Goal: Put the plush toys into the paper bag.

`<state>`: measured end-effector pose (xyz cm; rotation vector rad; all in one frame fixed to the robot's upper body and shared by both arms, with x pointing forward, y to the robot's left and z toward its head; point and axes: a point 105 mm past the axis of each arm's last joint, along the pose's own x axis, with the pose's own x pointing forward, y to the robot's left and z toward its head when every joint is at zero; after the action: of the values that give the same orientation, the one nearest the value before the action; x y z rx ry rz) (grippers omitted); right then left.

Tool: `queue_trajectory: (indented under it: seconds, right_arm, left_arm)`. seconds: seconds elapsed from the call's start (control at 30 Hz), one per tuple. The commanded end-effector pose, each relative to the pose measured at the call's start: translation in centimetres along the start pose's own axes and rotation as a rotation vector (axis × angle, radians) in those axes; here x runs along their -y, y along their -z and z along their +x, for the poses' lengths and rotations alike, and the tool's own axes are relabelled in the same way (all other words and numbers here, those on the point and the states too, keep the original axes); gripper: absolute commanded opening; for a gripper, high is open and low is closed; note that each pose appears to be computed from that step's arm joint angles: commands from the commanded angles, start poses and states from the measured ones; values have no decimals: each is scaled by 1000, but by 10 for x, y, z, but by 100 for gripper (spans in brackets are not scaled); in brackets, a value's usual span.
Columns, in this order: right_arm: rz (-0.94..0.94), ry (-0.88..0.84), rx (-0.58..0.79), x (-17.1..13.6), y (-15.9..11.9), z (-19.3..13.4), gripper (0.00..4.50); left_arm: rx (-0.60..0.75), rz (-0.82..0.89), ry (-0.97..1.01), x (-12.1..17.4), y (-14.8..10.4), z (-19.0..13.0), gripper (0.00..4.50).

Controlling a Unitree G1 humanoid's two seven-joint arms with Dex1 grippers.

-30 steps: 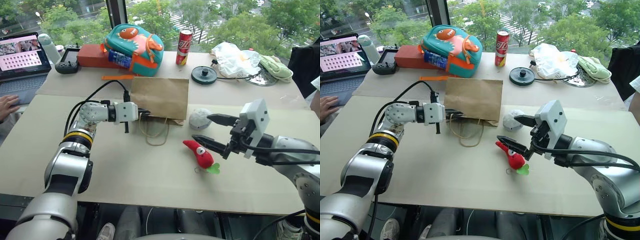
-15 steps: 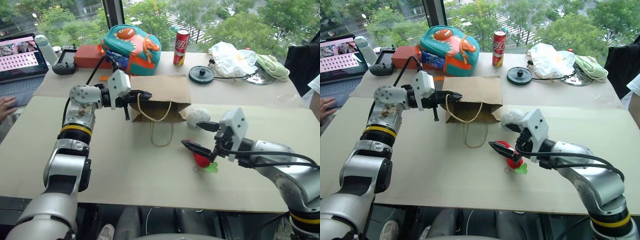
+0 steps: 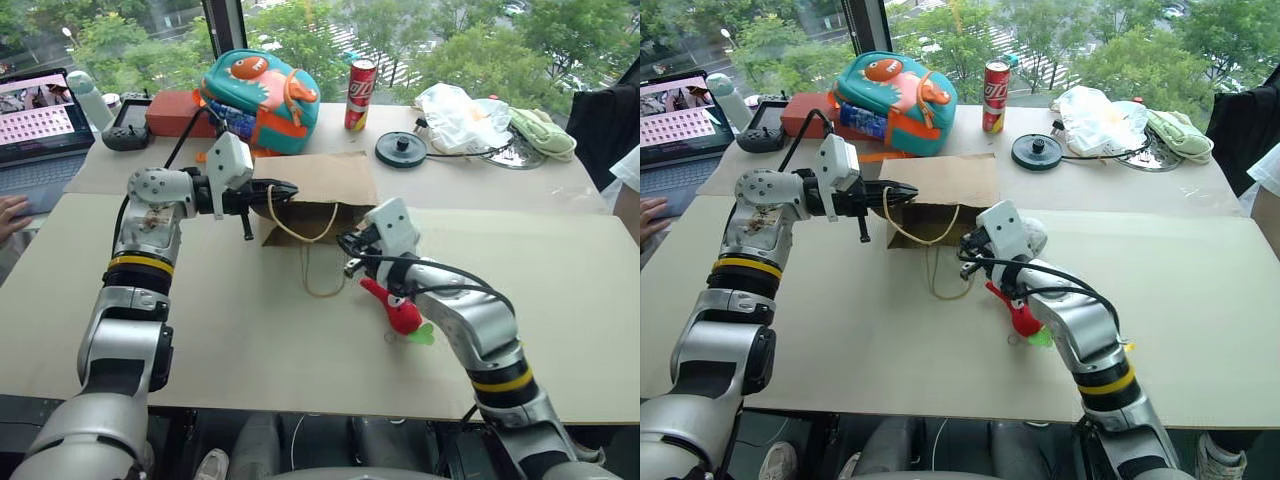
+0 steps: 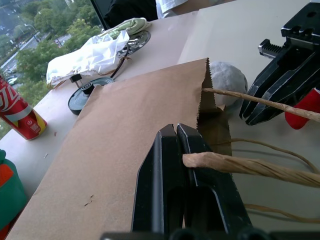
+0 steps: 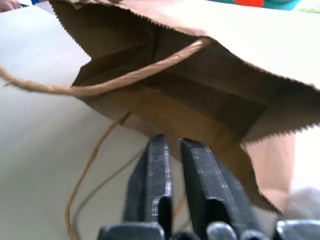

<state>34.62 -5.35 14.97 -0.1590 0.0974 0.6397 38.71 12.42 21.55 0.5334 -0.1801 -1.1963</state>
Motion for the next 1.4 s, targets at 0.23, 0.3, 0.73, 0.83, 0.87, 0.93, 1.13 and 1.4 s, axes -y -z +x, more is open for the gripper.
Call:
queue_trajectory:
  seconds: [0.23,0.3,0.73,0.83,0.87,0.93,1.13,1.4]
  right_arm:
    - [-24,128,14,8,0,40,10]
    - [-35,130,-12,6,7,45,10]
    - [-53,69,-161,-10,45,46,10]
    - [-31,64,-191,-11,52,45,10]
    - [-28,67,-199,-10,53,45,10]
    - [-37,68,-209,-10,55,44,10]
    - [-34,58,-215,-12,56,44,10]
    - [-22,76,-127,-5,36,43,10]
  left_arm:
    - [64,35,-12,-6,-23,-3,0]
    - [70,30,-15,-6,-24,-3,0]
    - [95,4,-52,-11,-33,-7,0]
    - [111,-7,-65,-13,-37,-7,0]
    - [117,-10,-69,-14,-39,-7,0]
    - [127,-16,-74,-15,-42,-7,0]
    - [139,-30,-89,-15,-45,-8,0]
    - [146,-66,-99,-12,-43,-7,0]
